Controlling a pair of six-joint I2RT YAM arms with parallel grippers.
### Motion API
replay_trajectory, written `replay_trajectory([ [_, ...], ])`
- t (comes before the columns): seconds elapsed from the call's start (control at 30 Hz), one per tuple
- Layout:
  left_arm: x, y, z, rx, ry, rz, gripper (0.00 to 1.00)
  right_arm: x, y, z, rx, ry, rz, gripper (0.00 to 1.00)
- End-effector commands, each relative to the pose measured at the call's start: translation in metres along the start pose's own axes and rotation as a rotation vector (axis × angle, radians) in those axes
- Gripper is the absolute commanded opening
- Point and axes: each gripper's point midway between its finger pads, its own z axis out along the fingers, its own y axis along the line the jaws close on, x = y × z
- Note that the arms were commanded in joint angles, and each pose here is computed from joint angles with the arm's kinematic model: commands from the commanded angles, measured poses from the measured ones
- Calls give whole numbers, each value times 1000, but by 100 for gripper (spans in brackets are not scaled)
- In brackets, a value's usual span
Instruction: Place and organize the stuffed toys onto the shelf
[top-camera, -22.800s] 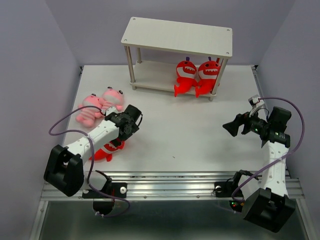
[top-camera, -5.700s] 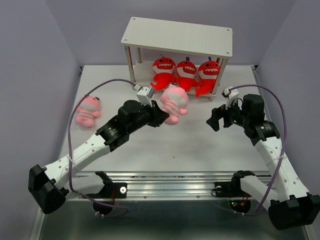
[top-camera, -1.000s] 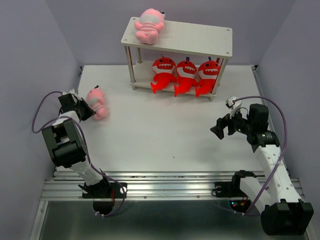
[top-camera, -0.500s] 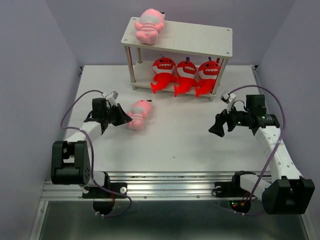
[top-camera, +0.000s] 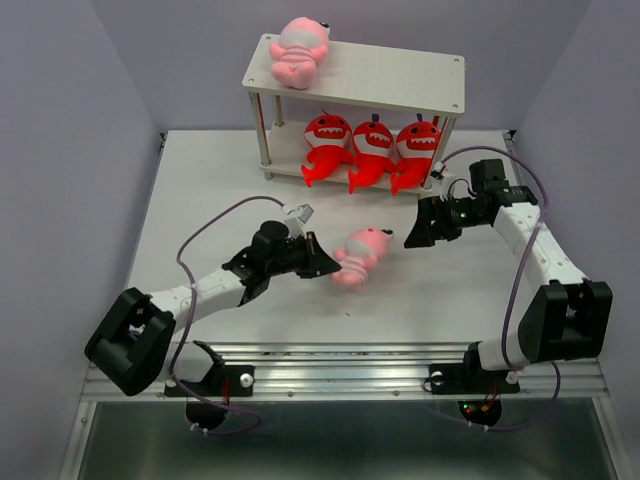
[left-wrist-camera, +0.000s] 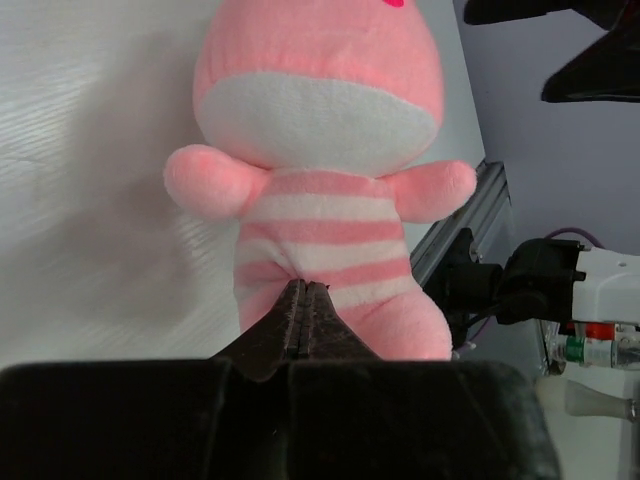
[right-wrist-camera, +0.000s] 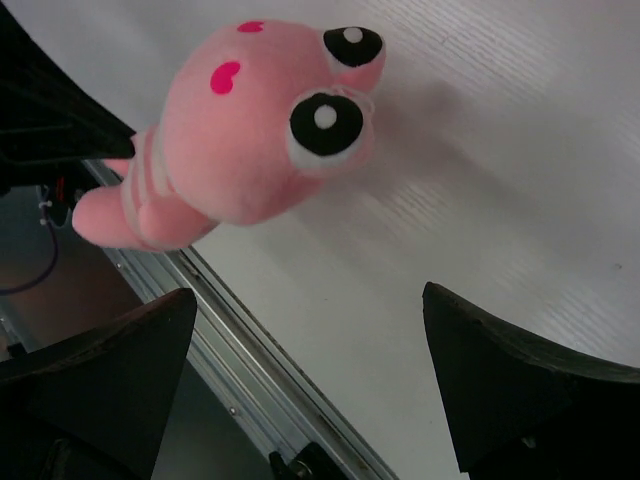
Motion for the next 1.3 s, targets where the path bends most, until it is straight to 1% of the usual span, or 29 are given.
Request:
replay_trajectory([
  [0.0,-23,-57,29,122,-100,-8,0,-9,-20,9,138,-37,180,100],
  [0.03,-17,-57,41,124,-86,-25,0,-5,-30,11,202,-48,268,100],
  [0.1,-7,-66,54,142,-62,-29,0,-10,-37,12,236,-90,297,100],
  [0.13,-1,-81,61,170,-48,-17,0,-9,-38,13,242,-95,314,100],
  [0.17,7,-79,72,162,-28,-27,0,-5,-36,17,239,-88,338,100],
  [0.2,7,-86,79,175,-27,-27,0,-2,-39,19,246,-83,354,100],
  [0.23,18,-86,88,172,-3,-28,0,1,-45,20,272,-75,368,100],
  [0.27,18,-91,94,184,-3,-32,0,8,-48,21,288,-58,380,100],
  [0.37,31,-87,109,178,28,-42,0,22,-65,23,367,-23,388,100],
  [0.53,39,-86,121,188,45,-61,0,57,-92,31,473,64,435,100],
  [0.63,40,-87,123,191,49,-58,0,64,-98,37,480,84,457,100],
  [0.7,40,-87,123,193,48,-56,0,64,-96,42,451,94,466,97],
  [0.77,42,-86,123,193,52,-54,0,62,-92,45,418,97,463,91],
  [0.83,43,-86,124,196,55,-56,0,63,-91,47,399,108,462,77],
  [0.87,44,-88,124,207,57,-57,0,62,-89,49,379,110,451,65],
  [0.9,45,-88,123,212,57,-59,0,61,-88,49,373,111,446,59],
  [0.93,44,-92,122,234,49,-58,2,60,-87,48,365,110,431,51],
  [0.97,43,-94,121,245,45,-58,7,58,-87,47,366,106,417,40],
  [1.0,44,-93,119,248,45,-62,21,56,-87,46,372,100,405,21],
  [1.03,41,-99,116,265,34,-56,29,54,-88,42,383,91,381,11],
  [1.07,40,-100,114,271,28,-42,44,51,-88,40,390,86,362,1],
  [1.1,35,-105,108,283,13,-31,53,50,-89,37,395,83,327,1],
  [1.17,32,-110,101,295,-3,-8,68,42,-82,29,374,49,269,1],
  [1.2,29,-112,96,300,-13,7,84,39,-77,27,355,37,238,1],
  [1.23,30,-110,91,299,-18,35,94,37,-78,19,345,15,218,1],
  [1.27,24,-119,82,319,-38,58,99,27,-66,11,286,-32,161,1],
])
